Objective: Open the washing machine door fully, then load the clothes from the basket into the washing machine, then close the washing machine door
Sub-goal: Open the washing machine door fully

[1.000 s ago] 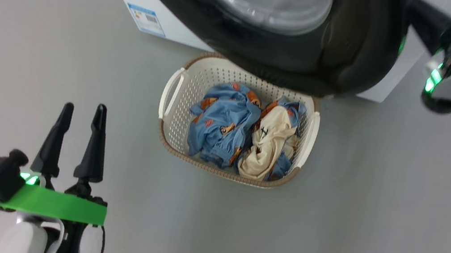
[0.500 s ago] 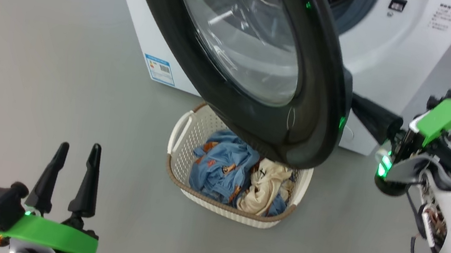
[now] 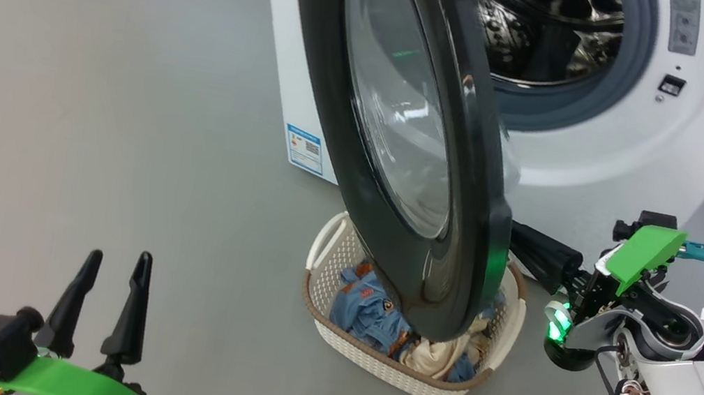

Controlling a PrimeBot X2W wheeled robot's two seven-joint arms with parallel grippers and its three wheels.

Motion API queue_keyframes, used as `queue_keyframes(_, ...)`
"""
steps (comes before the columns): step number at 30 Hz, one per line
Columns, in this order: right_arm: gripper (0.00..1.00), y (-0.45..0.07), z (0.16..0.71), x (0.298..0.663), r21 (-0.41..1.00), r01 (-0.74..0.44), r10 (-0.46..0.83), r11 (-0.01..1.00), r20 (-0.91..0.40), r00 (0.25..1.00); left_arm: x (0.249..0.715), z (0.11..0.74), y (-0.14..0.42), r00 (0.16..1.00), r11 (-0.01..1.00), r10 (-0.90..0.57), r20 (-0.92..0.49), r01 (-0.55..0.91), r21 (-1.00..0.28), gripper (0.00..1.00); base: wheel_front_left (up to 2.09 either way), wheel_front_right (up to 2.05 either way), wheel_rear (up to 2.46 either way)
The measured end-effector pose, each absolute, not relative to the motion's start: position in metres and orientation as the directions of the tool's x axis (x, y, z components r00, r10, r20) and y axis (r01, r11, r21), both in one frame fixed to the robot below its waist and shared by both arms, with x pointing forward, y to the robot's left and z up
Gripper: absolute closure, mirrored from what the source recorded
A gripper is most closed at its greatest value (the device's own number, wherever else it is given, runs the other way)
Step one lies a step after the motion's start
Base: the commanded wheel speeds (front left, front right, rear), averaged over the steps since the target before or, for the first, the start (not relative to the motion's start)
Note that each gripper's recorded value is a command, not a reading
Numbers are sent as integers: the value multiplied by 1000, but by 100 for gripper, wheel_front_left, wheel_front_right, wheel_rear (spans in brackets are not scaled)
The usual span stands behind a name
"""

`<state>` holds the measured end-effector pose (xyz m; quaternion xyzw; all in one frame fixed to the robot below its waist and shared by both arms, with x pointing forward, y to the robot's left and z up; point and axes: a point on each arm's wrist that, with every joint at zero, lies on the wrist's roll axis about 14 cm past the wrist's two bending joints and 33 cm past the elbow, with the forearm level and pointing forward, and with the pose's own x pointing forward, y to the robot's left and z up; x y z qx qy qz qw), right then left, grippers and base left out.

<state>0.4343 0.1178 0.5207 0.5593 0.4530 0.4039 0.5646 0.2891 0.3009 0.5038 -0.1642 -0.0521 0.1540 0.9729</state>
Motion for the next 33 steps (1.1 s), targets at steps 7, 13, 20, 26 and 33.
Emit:
queue_keyframes(7,100,144,534,414,999,22,983,31,-35,178,267,506,315,927,883,370,62,-330,-335,0,0,0,0)
queue_keyframes(13,100,158,534,395,999,23,994,33,-35,105,253,502,323,912,868,406,53,-368,-334,0,0,0,0)
queue_keyframes(20,100,164,527,388,998,31,996,49,-51,71,248,503,328,902,860,428,54,-388,-330,0,0,0,0)
queue_keyframes(26,100,165,528,386,998,46,997,39,-43,67,248,503,328,901,859,430,57,-389,-333,0,0,0,0)
queue_keyframes(33,100,163,535,388,999,32,994,30,-33,99,251,505,323,909,868,412,65,-370,-332,0,0,0,0)
